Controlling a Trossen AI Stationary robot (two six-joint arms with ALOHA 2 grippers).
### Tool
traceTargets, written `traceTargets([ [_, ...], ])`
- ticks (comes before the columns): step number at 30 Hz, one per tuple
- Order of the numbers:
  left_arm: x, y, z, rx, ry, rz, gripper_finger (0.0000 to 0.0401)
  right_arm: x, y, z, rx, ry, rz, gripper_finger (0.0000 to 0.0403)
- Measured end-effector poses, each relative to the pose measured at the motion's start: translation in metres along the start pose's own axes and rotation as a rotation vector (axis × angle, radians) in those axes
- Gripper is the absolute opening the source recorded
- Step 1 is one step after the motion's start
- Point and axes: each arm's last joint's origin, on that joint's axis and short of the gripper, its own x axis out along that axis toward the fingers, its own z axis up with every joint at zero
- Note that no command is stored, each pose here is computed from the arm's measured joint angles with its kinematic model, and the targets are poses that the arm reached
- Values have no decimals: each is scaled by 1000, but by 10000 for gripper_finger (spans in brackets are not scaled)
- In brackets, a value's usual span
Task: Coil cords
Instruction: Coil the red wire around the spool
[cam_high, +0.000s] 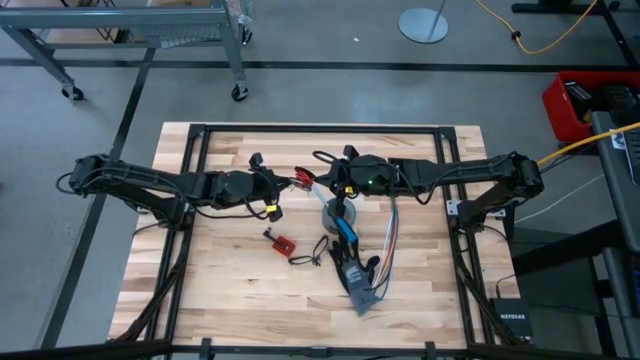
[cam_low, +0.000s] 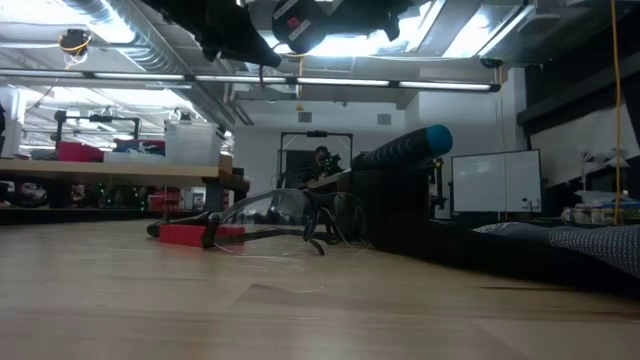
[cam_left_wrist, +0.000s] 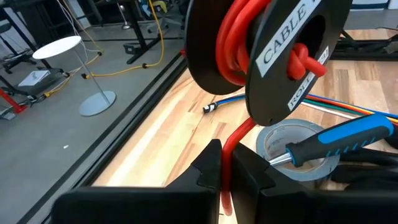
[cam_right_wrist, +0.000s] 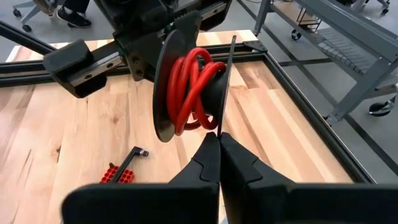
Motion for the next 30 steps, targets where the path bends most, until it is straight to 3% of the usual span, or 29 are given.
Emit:
traceTargets([
  [24, 0, -2, -7, -10, 66, -62, 19, 0, 1, -4, -7, 44, 39, 0],
  [30, -1, -4, -7, -11, 72, -135, 19, 0, 2, -8, -14, 83, 71, 0],
])
